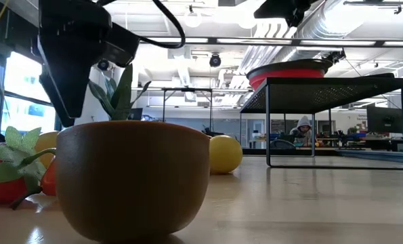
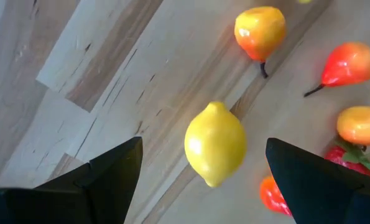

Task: Pick & Place Fruit
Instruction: Put the lemon into the strainer bowl on the shelf

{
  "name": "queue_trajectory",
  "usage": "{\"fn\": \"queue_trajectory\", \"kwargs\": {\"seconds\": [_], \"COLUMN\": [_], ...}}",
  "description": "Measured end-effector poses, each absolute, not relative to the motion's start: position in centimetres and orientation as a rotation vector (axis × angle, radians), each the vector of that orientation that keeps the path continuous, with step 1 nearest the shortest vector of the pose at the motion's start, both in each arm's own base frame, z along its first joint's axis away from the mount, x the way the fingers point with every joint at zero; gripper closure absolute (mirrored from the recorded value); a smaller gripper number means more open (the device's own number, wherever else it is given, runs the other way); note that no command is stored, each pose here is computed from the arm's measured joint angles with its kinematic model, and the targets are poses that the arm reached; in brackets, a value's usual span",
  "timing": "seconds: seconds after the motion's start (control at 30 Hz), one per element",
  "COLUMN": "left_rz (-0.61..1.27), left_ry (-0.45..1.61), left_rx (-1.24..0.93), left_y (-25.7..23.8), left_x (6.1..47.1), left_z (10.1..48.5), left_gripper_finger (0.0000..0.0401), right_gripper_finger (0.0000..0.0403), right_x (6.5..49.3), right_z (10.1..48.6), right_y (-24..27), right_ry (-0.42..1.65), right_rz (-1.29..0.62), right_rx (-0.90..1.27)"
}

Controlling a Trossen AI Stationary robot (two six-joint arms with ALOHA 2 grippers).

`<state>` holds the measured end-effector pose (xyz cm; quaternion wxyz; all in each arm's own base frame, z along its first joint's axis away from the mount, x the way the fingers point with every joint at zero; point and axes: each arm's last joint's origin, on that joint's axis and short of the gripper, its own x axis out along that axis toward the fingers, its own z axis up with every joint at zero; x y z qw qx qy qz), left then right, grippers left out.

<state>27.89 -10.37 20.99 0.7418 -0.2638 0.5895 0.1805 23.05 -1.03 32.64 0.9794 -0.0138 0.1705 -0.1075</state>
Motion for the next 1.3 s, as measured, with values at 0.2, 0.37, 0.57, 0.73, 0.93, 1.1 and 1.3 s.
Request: {"fn": "queue_trajectory", "kwargs": {"seconds": [0.2, 0.37, 0.57, 0.73, 0.93, 1.1, 1.3], "left_rz": [0.380, 0.377, 0.384, 0.381, 0.379, 0.384, 0.409], "left_ry": [1.291, 1.359, 1.405, 1.403, 1.401, 1.398, 1.407], "left_rx": [-0.582, -0.561, -0.554, -0.557, -0.557, -0.552, -0.564], "left_y": [-10.9, -11.5, -11.7, -11.7, -11.7, -11.7, -11.6], "left_x": [28.6, 28.9, 29.1, 29.1, 29.1, 29.1, 28.7], "left_z": [20.0, 18.3, 17.3, 17.4, 17.4, 17.4, 16.7], "left_gripper_finger": [0.0066, 0.0066, 0.0066, 0.0066, 0.0066, 0.0066, 0.0074], "right_gripper_finger": [0.0398, 0.0398, 0.0398, 0.0398, 0.0398, 0.0398, 0.0398], "right_x": [23.0, 23.0, 23.0, 23.0, 23.0, 23.0, 23.0], "right_z": [32.6, 32.6, 32.6, 32.6, 32.6, 32.6, 32.5], "right_y": [-1.0, -1.0, -1.0, -1.0, -1.0, -1.0, -1.0], "right_ry": [0.348, 0.352, 0.351, 0.351, 0.352, 0.352, 0.355], "right_rz": [-0.216, -0.216, -0.216, -0.216, -0.216, -0.216, -0.216], "right_rx": [-0.028, -0.029, -0.029, -0.029, -0.029, -0.029, -0.029]}}
